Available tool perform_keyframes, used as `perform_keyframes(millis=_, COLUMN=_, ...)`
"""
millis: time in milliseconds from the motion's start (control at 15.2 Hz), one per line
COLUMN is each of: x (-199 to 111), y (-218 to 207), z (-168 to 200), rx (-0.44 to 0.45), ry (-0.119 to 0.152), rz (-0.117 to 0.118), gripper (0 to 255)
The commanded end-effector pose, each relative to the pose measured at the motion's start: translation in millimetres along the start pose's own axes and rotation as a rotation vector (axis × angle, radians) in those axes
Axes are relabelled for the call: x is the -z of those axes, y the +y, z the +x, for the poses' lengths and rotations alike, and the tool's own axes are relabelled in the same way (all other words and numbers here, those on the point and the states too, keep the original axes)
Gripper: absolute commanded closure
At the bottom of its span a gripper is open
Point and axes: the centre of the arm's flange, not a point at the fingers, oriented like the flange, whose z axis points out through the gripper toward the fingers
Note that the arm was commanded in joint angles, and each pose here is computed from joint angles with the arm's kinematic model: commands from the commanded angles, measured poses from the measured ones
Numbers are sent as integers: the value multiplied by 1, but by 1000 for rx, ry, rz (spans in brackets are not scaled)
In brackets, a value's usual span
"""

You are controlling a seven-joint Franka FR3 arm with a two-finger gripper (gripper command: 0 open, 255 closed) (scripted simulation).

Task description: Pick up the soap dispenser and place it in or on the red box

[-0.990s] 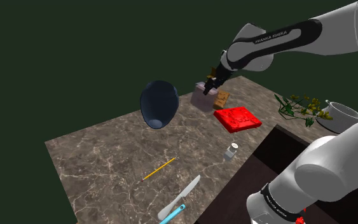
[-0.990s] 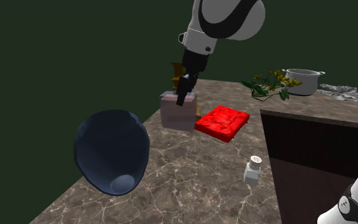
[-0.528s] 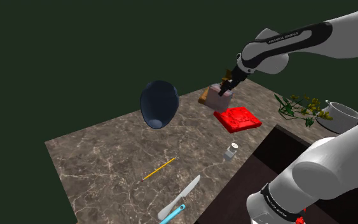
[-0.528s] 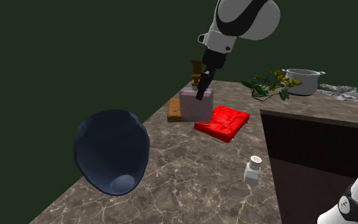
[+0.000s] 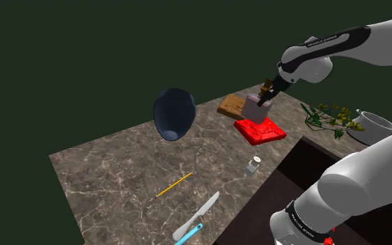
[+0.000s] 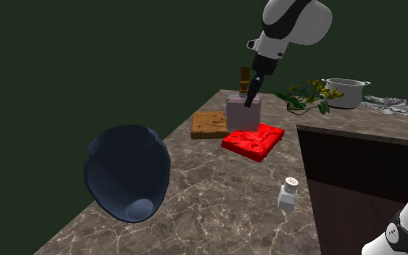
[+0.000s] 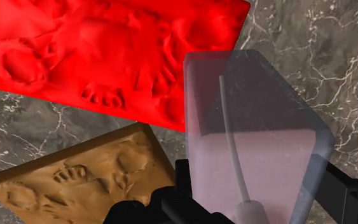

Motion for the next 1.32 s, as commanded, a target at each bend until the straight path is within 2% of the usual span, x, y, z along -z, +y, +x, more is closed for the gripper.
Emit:
perform_keyframes(millis=0, x=4, y=24, z=-10, rx=3, ry=0, rz=-1, gripper=255)
perform_keyframes(millis=462, x=15, y=110, z=-55, rx=3, ry=0, rz=-1, gripper=255)
perform_keyframes(millis=1254, x=-48, y=111, z=-71, rx=3, ry=0, rz=-1, gripper=255)
